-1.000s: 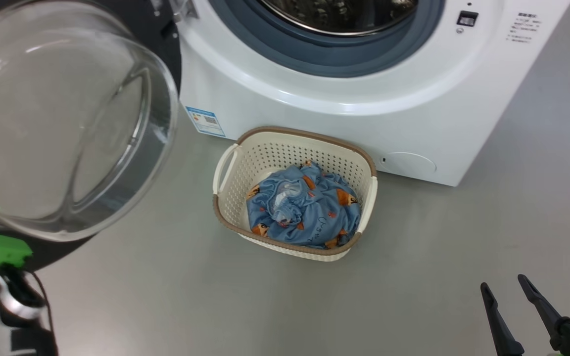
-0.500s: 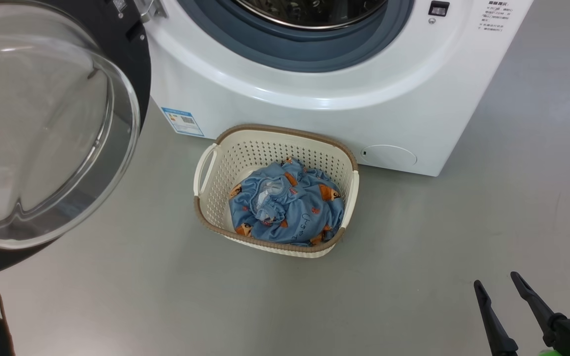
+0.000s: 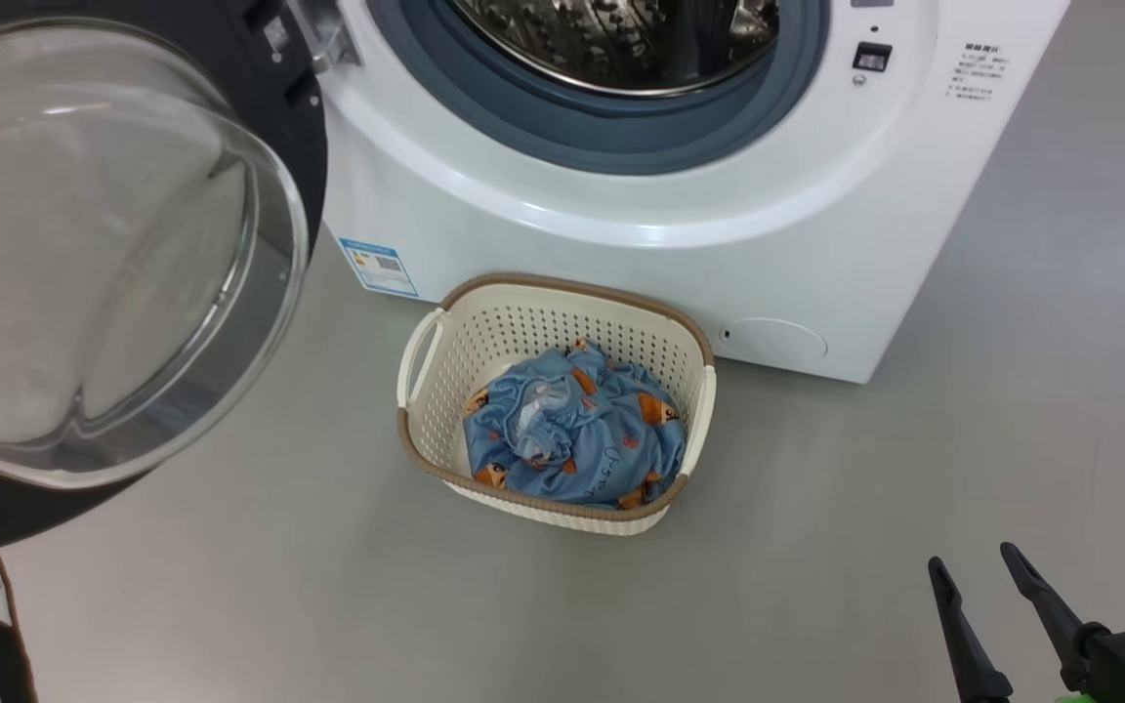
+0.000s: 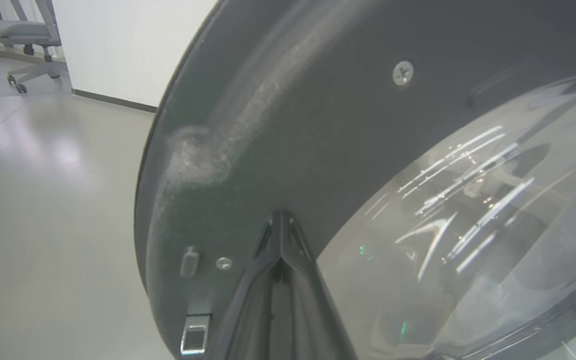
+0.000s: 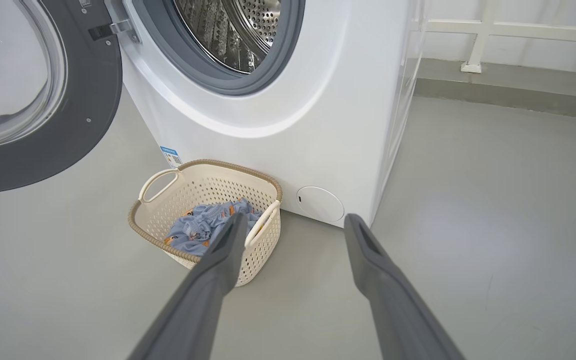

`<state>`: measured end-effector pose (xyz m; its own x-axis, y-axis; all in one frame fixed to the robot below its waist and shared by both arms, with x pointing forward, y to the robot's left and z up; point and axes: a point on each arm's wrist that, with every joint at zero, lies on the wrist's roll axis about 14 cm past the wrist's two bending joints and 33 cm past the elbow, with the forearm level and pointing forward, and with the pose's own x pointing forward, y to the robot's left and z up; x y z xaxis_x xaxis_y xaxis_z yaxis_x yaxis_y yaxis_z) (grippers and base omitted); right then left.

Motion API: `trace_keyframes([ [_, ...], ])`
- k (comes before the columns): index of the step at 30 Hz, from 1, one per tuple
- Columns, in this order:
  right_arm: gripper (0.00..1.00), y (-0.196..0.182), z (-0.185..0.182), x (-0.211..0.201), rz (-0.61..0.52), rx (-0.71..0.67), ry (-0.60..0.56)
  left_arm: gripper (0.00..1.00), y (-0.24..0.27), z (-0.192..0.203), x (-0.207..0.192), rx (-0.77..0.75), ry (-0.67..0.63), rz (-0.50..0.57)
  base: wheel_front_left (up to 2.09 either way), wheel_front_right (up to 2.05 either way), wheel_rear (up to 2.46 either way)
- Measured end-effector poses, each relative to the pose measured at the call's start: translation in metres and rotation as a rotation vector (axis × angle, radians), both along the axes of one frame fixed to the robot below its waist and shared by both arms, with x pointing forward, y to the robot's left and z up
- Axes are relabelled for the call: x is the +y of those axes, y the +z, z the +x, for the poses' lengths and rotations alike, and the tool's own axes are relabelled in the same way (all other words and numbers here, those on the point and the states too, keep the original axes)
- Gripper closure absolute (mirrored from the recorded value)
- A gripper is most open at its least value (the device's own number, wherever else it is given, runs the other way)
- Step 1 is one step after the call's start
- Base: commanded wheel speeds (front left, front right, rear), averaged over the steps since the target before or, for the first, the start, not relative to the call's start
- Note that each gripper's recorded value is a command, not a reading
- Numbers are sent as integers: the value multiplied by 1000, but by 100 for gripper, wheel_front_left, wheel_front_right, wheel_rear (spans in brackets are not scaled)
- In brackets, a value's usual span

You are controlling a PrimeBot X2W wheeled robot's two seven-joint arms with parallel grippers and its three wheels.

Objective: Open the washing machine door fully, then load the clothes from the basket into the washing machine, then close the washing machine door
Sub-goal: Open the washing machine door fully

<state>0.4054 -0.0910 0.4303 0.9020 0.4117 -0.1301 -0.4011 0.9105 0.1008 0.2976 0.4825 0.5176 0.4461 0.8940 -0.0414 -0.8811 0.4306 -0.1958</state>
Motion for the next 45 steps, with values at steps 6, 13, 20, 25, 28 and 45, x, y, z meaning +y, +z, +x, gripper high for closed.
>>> trace_keyframes([
  [6,0,6,-2,5,9,-13,6,100,8,-1,-5,-52,-25,-6,0,0,0],
  [13,0,19,-5,15,34,-40,10,63,28,10,-25,-140,-132,23,0,0,0],
  [20,0,26,-9,16,48,-53,1,0,47,19,-50,-186,-250,86,0,0,0],
  [25,0,27,-13,12,50,-54,-12,0,57,29,-75,-193,-354,128,0,0,0],
  [28,0,29,-15,9,52,-58,-22,0,64,38,-97,-203,-439,161,0,0,0],
  [45,0,69,-28,-4,98,-170,-88,0,-6,54,-264,-87,-972,110,0,0,0],
])
